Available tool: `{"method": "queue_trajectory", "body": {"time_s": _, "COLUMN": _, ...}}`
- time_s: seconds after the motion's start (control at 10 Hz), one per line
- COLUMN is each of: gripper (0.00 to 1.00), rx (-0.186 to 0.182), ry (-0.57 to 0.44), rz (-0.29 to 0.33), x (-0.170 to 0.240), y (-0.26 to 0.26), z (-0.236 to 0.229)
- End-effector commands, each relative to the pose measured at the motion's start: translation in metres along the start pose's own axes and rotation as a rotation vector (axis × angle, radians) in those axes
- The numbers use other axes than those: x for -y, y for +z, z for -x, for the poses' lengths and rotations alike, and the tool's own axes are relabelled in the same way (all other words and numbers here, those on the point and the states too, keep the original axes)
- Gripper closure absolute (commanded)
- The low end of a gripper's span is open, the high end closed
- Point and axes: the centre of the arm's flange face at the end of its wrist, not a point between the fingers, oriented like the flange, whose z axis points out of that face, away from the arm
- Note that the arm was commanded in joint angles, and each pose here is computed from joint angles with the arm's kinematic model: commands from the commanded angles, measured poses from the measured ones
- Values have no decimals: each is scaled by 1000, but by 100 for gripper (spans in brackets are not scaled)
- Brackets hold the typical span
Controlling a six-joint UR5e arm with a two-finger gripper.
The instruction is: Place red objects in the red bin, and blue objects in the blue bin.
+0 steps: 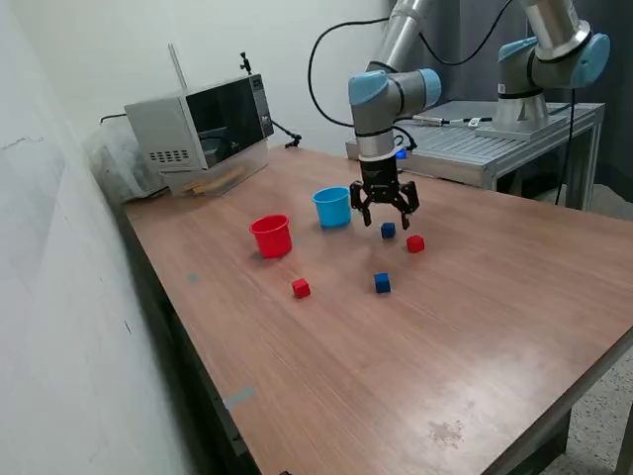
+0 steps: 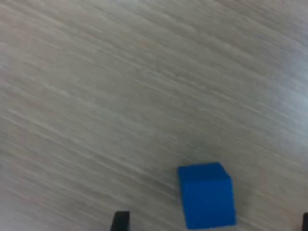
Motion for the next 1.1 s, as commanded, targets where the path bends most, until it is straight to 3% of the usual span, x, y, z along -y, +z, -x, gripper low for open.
{"method": "queue_trajectory", "body": {"time_s": 0.0, "gripper": 0, "rx": -2, "ry": -4, "rz": -4, "x": 5, "y": 2, "z": 8}}
{"method": "queue_trajectory", "body": {"time_s": 0.6, "gripper": 0, "rx": -6, "ry": -19, "rz": -11, "x": 8, "y": 4, "z": 10}}
{"method": "queue_trajectory", "body": {"time_s": 0.7, "gripper": 100, "rx": -9, "ry": -19, "rz": -10, "x": 8, "y": 8, "z": 10}}
{"method": "queue_trajectory", "body": {"time_s": 1.0, "gripper": 100, "rx": -11, "ry": -24, "rz": -11, "x": 12, "y": 13, "z": 8}}
